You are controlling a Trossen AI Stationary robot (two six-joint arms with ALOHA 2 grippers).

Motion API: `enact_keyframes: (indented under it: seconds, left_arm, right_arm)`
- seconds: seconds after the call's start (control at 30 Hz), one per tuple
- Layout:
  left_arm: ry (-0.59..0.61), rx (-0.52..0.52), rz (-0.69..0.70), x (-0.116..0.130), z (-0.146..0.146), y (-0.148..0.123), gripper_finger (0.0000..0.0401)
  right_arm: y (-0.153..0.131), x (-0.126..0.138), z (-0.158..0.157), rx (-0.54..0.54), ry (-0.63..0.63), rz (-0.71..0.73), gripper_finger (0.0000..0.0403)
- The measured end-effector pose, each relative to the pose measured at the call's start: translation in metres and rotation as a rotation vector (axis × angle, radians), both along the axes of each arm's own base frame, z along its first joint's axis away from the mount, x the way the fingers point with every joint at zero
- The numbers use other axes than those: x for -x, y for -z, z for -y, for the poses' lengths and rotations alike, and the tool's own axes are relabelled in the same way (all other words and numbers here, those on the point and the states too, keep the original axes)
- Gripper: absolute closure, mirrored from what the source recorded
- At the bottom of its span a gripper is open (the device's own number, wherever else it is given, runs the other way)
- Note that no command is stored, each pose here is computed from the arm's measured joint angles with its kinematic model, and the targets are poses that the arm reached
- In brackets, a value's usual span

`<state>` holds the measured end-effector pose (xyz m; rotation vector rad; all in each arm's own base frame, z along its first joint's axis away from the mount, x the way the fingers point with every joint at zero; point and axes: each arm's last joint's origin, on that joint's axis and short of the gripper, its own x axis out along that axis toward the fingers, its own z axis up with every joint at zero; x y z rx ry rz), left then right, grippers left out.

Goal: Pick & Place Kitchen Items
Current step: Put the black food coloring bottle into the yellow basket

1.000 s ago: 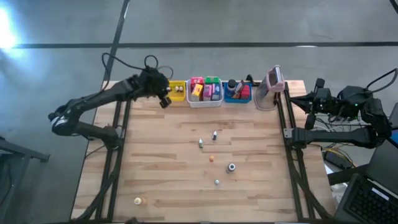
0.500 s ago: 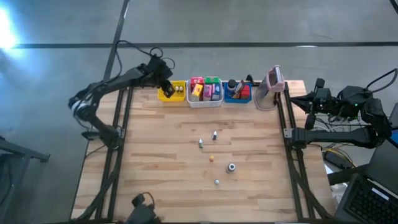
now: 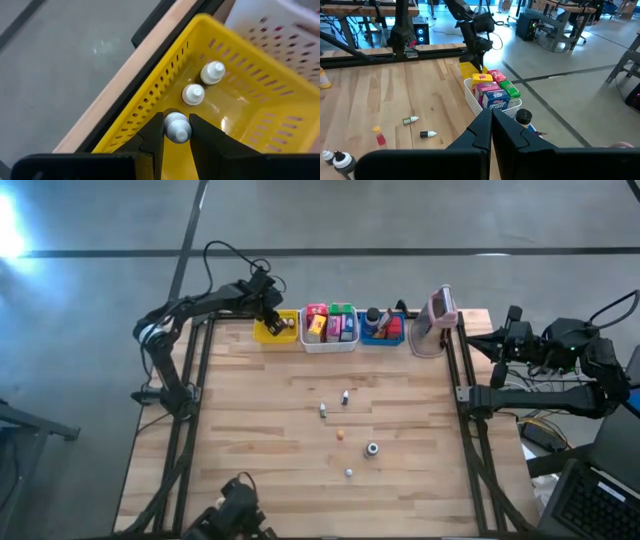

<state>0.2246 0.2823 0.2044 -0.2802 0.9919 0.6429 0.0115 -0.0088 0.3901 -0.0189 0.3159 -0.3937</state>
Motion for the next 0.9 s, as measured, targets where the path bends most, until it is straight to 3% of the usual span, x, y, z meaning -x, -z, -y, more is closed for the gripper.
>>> enact_keyframes:
  seconds: [0.57,0.9]
  left_arm:
    - [-0.035,0.06,0.006,-0.008,-0.009,0.029,0.0321]
    - [-0.033,0.054,0.003,-0.008,-0.009,0.029,0.0317]
  right_arm:
    - [0.0,0.0,0.0,-0.002,0.001,0.001,0.0394]
    - [0.0,0.0,0.0,-0.002,0.001,0.001,0.0394]
